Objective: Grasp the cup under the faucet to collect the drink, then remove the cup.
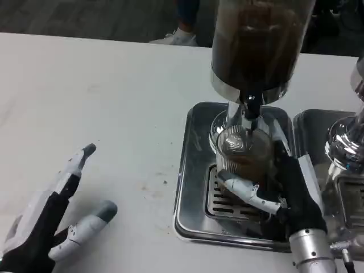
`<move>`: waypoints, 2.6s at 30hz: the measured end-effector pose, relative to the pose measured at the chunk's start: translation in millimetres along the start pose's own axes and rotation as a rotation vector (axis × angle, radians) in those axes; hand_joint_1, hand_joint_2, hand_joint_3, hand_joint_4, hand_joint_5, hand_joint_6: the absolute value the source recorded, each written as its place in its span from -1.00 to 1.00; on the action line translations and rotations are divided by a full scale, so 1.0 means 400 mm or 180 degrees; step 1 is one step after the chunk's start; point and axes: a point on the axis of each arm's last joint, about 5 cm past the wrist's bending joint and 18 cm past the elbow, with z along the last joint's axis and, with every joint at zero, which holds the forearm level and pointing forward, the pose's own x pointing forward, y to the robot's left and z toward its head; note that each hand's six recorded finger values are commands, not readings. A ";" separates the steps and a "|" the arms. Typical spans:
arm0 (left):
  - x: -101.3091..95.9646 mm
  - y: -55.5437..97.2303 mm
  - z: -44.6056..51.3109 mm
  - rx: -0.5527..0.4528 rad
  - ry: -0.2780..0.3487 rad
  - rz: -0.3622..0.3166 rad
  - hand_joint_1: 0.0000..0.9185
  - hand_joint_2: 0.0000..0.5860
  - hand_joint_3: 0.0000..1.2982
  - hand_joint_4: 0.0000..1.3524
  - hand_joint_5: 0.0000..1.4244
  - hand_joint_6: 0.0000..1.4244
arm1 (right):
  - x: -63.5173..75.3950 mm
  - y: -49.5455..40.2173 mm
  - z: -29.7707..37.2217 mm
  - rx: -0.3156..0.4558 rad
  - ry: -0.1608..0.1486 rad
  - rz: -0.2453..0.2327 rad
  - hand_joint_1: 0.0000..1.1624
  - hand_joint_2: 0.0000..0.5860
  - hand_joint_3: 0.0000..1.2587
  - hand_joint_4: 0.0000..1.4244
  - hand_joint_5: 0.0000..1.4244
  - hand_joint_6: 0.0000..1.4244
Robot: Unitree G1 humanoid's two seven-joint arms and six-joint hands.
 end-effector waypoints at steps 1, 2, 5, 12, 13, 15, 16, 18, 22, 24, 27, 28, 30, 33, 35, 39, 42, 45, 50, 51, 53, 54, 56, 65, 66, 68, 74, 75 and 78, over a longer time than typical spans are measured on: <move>0.000 0.000 0.000 -0.0002 0.0003 -0.0001 -1.00 -0.57 -1.00 -1.00 -1.00 -1.00 | 0.000 0.000 0.000 -0.0001 0.0000 0.0003 0.57 -0.35 -0.81 -0.59 -0.57 -0.37; -0.001 0.000 0.000 -0.0002 0.0006 0.0000 -1.00 -0.57 -1.00 -1.00 -1.00 -1.00 | 0.000 0.000 0.000 0.0000 0.0000 0.0012 0.58 -0.36 -0.79 -0.58 -0.57 -0.36; -0.001 0.000 -0.001 -0.0004 0.0018 0.0001 -1.00 -0.57 -0.99 -1.00 -1.00 -1.00 | 0.000 0.000 0.000 -0.0003 -0.0001 0.0020 0.58 -0.36 -0.71 -0.53 -0.52 -0.32; -0.003 -0.001 -0.001 -0.0007 0.0035 0.0001 -1.00 -0.57 -0.96 -1.00 -0.99 -1.00 | 0.000 0.000 0.000 0.0007 0.0003 0.0043 0.65 -0.35 -0.52 -0.41 -0.43 -0.23; -0.004 -0.001 -0.002 -0.0008 0.0037 0.0001 -1.00 -0.57 -0.96 -1.00 -0.99 -1.00 | 0.000 0.002 0.000 0.0010 0.0011 0.0055 0.68 -0.35 -0.48 -0.38 -0.39 -0.20; -0.004 -0.001 -0.002 -0.0012 0.0041 0.0006 -1.00 -0.57 -0.95 -1.00 -0.99 -1.00 | 0.000 0.007 0.001 0.0019 0.0006 0.0069 0.76 -0.34 -0.42 -0.32 -0.34 -0.13; -0.004 -0.001 -0.002 -0.0013 0.0042 0.0007 -1.00 -0.57 -0.95 -1.00 -0.99 -1.00 | 0.000 0.007 0.001 0.0021 0.0005 0.0069 0.78 -0.33 -0.40 -0.31 -0.33 -0.11; -0.004 -0.001 -0.002 -0.0016 0.0045 0.0009 -1.00 -0.57 -0.95 -1.00 -0.99 -1.00 | 0.001 0.009 0.002 0.0001 0.0000 0.0064 0.84 -0.35 -0.34 -0.29 -0.29 -0.05; -0.004 -0.002 -0.002 -0.0019 0.0046 0.0002 -1.00 -0.57 -0.95 -1.00 -0.99 -1.00 | 0.004 0.016 0.006 -0.0038 -0.0021 -0.0018 0.87 -0.35 -0.26 -0.25 -0.19 0.09; -0.004 -0.003 -0.002 -0.0021 0.0046 -0.0003 -1.00 -0.57 -0.95 -1.00 -0.99 -1.00 | 0.004 0.019 0.007 -0.0029 -0.0023 -0.0082 0.89 -0.41 -0.16 -0.18 -0.05 0.28; -0.004 -0.003 -0.002 -0.0022 0.0049 -0.0007 -1.00 -0.57 -0.95 -1.00 -0.99 -1.00 | 0.003 0.021 0.007 -0.0025 -0.0020 -0.0156 0.95 -0.56 -0.05 -0.08 0.08 0.52; -0.004 -0.003 -0.002 -0.0022 0.0049 -0.0009 -1.00 -0.57 -0.95 -1.00 -0.98 -1.00 | 0.003 0.023 0.007 -0.0022 -0.0019 -0.0183 0.94 -0.61 -0.02 -0.06 0.10 0.56; -0.004 -0.003 -0.002 -0.0022 0.0051 -0.0010 -1.00 -0.57 -0.95 -1.00 -0.98 -1.00 | -0.001 0.025 0.006 -0.0017 -0.0008 -0.0233 0.94 -0.66 0.03 -0.01 0.15 0.63; -0.004 -0.003 -0.002 -0.0024 0.0054 -0.0010 -1.00 -0.57 -0.95 -1.00 -0.98 -1.00 | -0.005 0.030 0.006 -0.0007 -0.0002 -0.0300 0.95 -0.70 0.08 0.02 0.20 0.70; -0.004 -0.003 -0.002 -0.0034 0.0057 0.0001 -1.00 -0.57 -0.95 -1.00 -0.97 -1.00 | -0.005 0.031 0.006 0.0001 0.0001 -0.0330 0.95 -0.70 0.10 0.02 0.22 0.73; -0.002 -0.001 -0.002 -0.0052 0.0055 0.0010 -1.00 -0.57 -0.95 -1.00 -0.97 -1.00 | -0.008 0.032 0.005 0.0000 0.0004 -0.0378 0.95 -0.70 0.17 0.07 0.25 0.75; 0.001 0.000 -0.001 -0.0060 0.0044 0.0017 -1.00 -0.57 -0.95 -1.00 -0.97 -1.00 | -0.013 0.032 0.003 0.0002 0.0011 -0.0426 0.95 -0.70 0.22 0.10 0.28 0.78; 0.002 -0.002 0.000 -0.0063 0.0039 0.0004 -1.00 -0.57 -0.95 -1.00 -0.97 -1.00 | -0.017 0.033 0.000 0.0009 0.0026 -0.0483 0.95 -0.68 0.25 0.12 0.31 0.80; 0.004 -0.005 0.001 -0.0070 0.0026 -0.0022 -1.00 -0.57 -0.95 -1.00 -0.97 -1.00 | -0.020 0.034 0.000 0.0011 0.0034 -0.0543 0.94 -0.68 0.28 0.14 0.32 0.81; 0.005 -0.006 0.001 -0.0072 0.0022 -0.0029 -1.00 -0.57 -0.95 -1.00 -0.97 -1.00 | -0.020 0.034 0.000 0.0009 0.0033 -0.0546 0.93 -0.68 0.28 0.14 0.33 0.81; 0.007 -0.007 0.001 -0.0075 0.0016 -0.0042 -1.00 -0.57 -0.95 -1.00 -0.97 -1.00 | -0.021 0.034 -0.001 0.0005 0.0034 -0.0560 0.93 -0.67 0.28 0.14 0.33 0.81; 0.007 -0.007 0.001 -0.0076 0.0016 -0.0048 -1.00 -0.57 -0.95 -1.00 -0.97 -1.00 | -0.021 0.034 -0.001 0.0004 0.0034 -0.0564 0.93 -0.67 0.28 0.14 0.33 0.81; 0.007 -0.010 0.000 -0.0085 0.0025 -0.0077 -1.00 -0.57 -0.95 -1.00 -0.96 -1.00 | -0.023 0.033 -0.001 -0.0002 0.0029 -0.0575 0.91 -0.66 0.29 0.14 0.34 0.82; 0.008 -0.016 0.000 -0.0100 0.0032 -0.0127 -1.00 -0.56 -0.95 -1.00 -0.96 -1.00 | -0.043 0.025 -0.001 -0.0102 -0.0002 -0.0638 0.79 -0.60 0.29 0.18 0.36 0.88; 0.008 -0.016 0.000 -0.0099 0.0030 -0.0128 -1.00 -0.56 -0.95 -1.00 -0.96 -1.00 | -0.046 0.023 -0.001 -0.0123 -0.0008 -0.0640 0.76 -0.55 0.29 0.18 0.38 0.89; 0.009 -0.016 0.000 -0.0098 0.0024 -0.0127 -1.00 -0.56 -0.95 -1.00 -0.96 -1.00 | -0.053 0.020 0.002 -0.0176 -0.0041 -0.0639 0.72 -0.52 0.29 0.18 0.38 0.89; 0.011 -0.017 0.001 -0.0097 0.0016 -0.0132 -1.00 -0.56 -0.95 -1.00 -0.96 -1.00 | -0.055 0.017 0.009 -0.0253 -0.0082 -0.0636 0.69 -0.45 0.31 0.20 0.40 0.92; 0.011 -0.017 0.001 -0.0097 0.0015 -0.0133 -1.00 -0.56 -0.95 -1.00 -0.96 -1.00 | -0.056 0.017 0.010 -0.0257 -0.0084 -0.0639 0.69 -0.45 0.31 0.20 0.40 0.92; 0.011 -0.017 0.001 -0.0092 0.0014 -0.0139 -1.00 -0.56 -0.95 -1.00 -0.96 -1.00 | -0.061 0.015 0.009 -0.0267 -0.0077 -0.0642 0.68 -0.44 0.31 0.20 0.40 0.92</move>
